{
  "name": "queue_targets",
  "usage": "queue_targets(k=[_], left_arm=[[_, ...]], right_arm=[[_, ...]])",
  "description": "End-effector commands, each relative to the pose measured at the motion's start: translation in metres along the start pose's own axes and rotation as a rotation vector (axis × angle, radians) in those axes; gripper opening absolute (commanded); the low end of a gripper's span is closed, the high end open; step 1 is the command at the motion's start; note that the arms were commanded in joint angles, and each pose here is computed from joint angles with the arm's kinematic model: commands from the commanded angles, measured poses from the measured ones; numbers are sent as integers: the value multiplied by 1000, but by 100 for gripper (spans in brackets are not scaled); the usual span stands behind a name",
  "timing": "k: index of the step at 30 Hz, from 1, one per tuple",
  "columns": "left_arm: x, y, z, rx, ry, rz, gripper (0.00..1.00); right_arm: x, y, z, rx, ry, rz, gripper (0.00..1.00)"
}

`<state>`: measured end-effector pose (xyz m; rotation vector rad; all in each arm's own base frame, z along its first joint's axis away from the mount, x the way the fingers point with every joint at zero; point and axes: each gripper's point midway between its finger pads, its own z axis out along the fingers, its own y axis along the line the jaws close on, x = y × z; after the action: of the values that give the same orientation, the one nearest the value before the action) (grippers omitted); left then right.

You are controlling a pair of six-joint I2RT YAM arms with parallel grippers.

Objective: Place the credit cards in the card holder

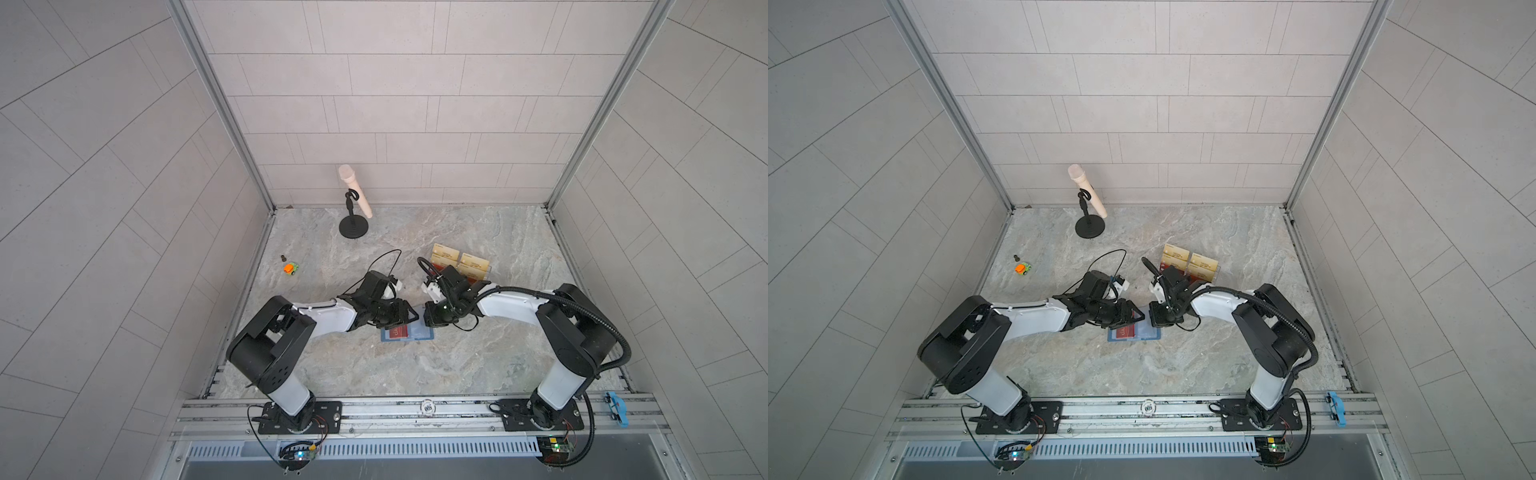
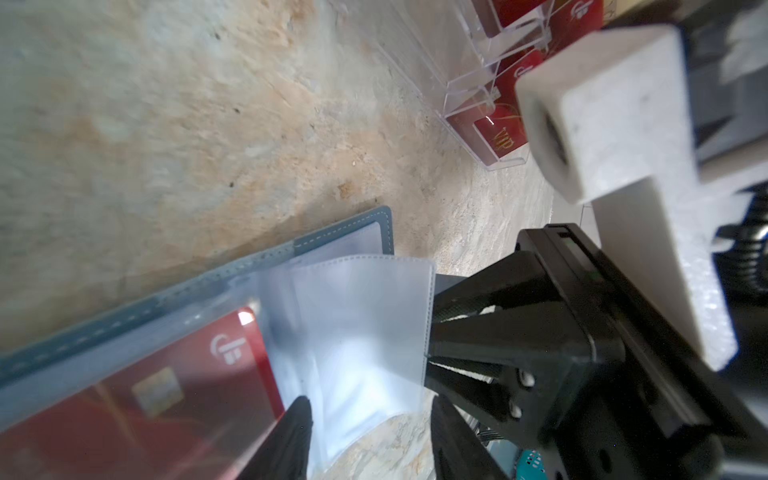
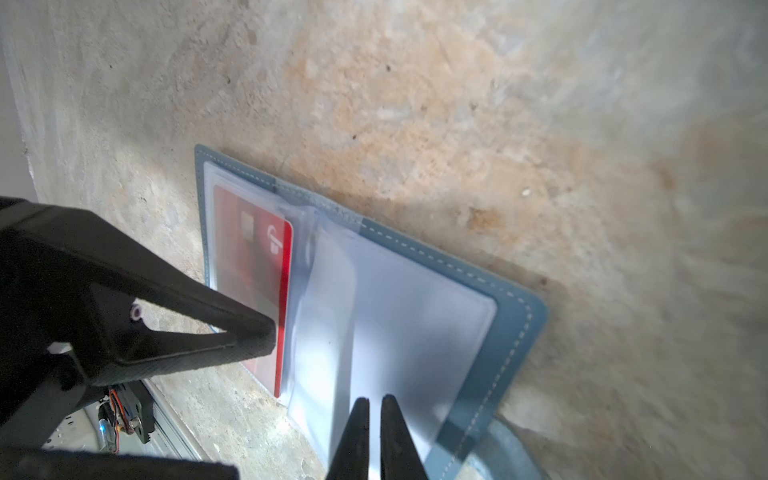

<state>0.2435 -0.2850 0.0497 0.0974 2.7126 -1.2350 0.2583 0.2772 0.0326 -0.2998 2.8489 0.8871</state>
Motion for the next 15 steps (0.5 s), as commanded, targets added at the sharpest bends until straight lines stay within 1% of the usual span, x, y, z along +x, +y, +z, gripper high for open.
queue_targets(k=[1,3,8,12,15], left_arm=[[-1,9,-14,-94,-9,33,50],[-2,17,-25,-147,-39,36,49],[-8,31,-49,-218,-111,9,41],[-11,36,-57,-255,-134,10,37],[-9,40,-57,-265,-137,2,36]], right_arm=[[-2,9,3,-35,1,5,11],[-2,10,3,-43,-2,5,12],[-4,18,2,-61,-4,-7,12],[-9,27,5,-102,-8,2,11],[-11,32,4,-108,-7,-9,11]])
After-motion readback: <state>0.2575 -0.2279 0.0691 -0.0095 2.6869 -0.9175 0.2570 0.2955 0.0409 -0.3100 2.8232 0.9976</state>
